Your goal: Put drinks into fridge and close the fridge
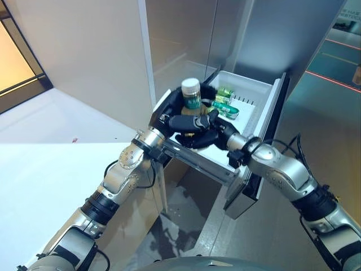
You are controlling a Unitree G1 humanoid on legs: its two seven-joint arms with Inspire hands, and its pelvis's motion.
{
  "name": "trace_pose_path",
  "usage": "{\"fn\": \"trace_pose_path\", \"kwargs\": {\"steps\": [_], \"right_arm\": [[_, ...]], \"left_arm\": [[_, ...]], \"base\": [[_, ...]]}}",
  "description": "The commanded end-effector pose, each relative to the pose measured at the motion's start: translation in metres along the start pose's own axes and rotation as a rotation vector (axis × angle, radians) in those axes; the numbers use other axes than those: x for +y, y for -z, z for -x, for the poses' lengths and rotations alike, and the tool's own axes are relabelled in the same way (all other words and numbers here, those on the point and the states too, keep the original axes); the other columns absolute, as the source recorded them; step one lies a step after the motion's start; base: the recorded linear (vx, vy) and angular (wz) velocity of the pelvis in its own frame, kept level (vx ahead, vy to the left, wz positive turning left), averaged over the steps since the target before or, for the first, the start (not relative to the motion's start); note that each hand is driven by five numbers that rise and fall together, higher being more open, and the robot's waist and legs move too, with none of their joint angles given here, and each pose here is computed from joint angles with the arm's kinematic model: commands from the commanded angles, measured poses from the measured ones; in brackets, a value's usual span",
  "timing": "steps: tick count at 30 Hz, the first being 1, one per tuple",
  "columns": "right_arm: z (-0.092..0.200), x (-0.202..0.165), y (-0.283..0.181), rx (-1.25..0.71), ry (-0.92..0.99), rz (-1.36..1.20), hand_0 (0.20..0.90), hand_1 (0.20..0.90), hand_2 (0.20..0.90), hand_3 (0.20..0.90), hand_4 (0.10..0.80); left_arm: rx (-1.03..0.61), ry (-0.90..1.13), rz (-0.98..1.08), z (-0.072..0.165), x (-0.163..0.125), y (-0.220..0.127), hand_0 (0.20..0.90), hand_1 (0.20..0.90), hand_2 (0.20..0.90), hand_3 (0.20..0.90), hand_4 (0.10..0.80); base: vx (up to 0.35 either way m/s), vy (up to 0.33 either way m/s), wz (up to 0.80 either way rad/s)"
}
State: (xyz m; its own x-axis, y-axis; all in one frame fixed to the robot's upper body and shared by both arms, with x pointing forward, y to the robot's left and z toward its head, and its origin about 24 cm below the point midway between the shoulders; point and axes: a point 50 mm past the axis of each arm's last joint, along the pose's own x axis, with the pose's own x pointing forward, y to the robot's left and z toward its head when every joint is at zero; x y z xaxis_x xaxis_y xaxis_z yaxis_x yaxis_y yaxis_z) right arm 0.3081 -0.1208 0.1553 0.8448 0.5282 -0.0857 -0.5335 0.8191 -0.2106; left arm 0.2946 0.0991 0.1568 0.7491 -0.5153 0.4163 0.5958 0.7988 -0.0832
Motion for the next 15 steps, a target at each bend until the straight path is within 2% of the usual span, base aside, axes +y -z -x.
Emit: {"fn": "trace_pose_path", "kwargs": {"steps": [1,3,5,7,8,10,13,15], "right_arm": [[0.006,-0.079,-0.122,-0.462,0.427,0.086,0.3,0.3,0.3,0.2,0.1],[0.012,-0.103,-0.131,-0.447,0.532,0.117,0.3,0.3,0.3,0.2,0.1],[0.016,-0.123,-0.135,-0.416,0.61,0.165,0.3,0.3,0.3,0.2,0.1],[0.017,-0.135,-0.135,-0.382,0.646,0.17,0.3,0.3,0.3,0.2,0.1],[0.018,-0.146,-0.133,-0.355,0.68,0.182,0.3,0.3,0.3,0.2,0.1],[0.02,-0.156,-0.133,-0.319,0.721,0.195,0.3,0.3,0.3,0.2,0.1],[0.023,-0.172,-0.134,-0.266,0.791,0.264,0.3,0.3,0.3,0.2,0.1],[0.025,-0.178,-0.135,-0.239,0.826,0.307,0.3,0.3,0.3,0.2,0.1]], "left_arm": [[-0.244,0.353,0.221,-0.025,-0.075,-0.041,0.9,0.9,0.9,0.9,0.8],[-0.123,0.362,0.421,-0.021,-0.075,-0.022,0.9,0.9,0.9,0.9,0.8],[0.039,0.368,0.753,-0.012,-0.083,0.005,0.9,0.9,0.9,0.9,0.8],[0.136,0.411,0.984,-0.002,-0.097,0.023,0.9,0.9,0.9,0.9,0.8],[0.211,0.406,1.199,0.009,-0.11,0.037,0.9,0.9,0.9,0.9,0.8],[0.268,0.422,1.429,0.022,-0.122,0.05,0.9,0.9,0.9,0.9,0.8],[0.32,0.412,1.66,0.036,-0.132,0.059,0.9,0.9,0.9,0.9,0.8],[0.34,0.418,1.725,0.041,-0.134,0.06,0.9,0.9,0.9,0.9,0.8]], "base": [[0.018,-0.001,0.11],[0.026,-0.005,0.08],[0.031,-0.01,0.05],[0.035,-0.013,0.09],[0.04,-0.018,0.07],[0.052,-0.015,0.09],[0.046,-0.01,0.2],[0.017,-0.009,0.19]]}}
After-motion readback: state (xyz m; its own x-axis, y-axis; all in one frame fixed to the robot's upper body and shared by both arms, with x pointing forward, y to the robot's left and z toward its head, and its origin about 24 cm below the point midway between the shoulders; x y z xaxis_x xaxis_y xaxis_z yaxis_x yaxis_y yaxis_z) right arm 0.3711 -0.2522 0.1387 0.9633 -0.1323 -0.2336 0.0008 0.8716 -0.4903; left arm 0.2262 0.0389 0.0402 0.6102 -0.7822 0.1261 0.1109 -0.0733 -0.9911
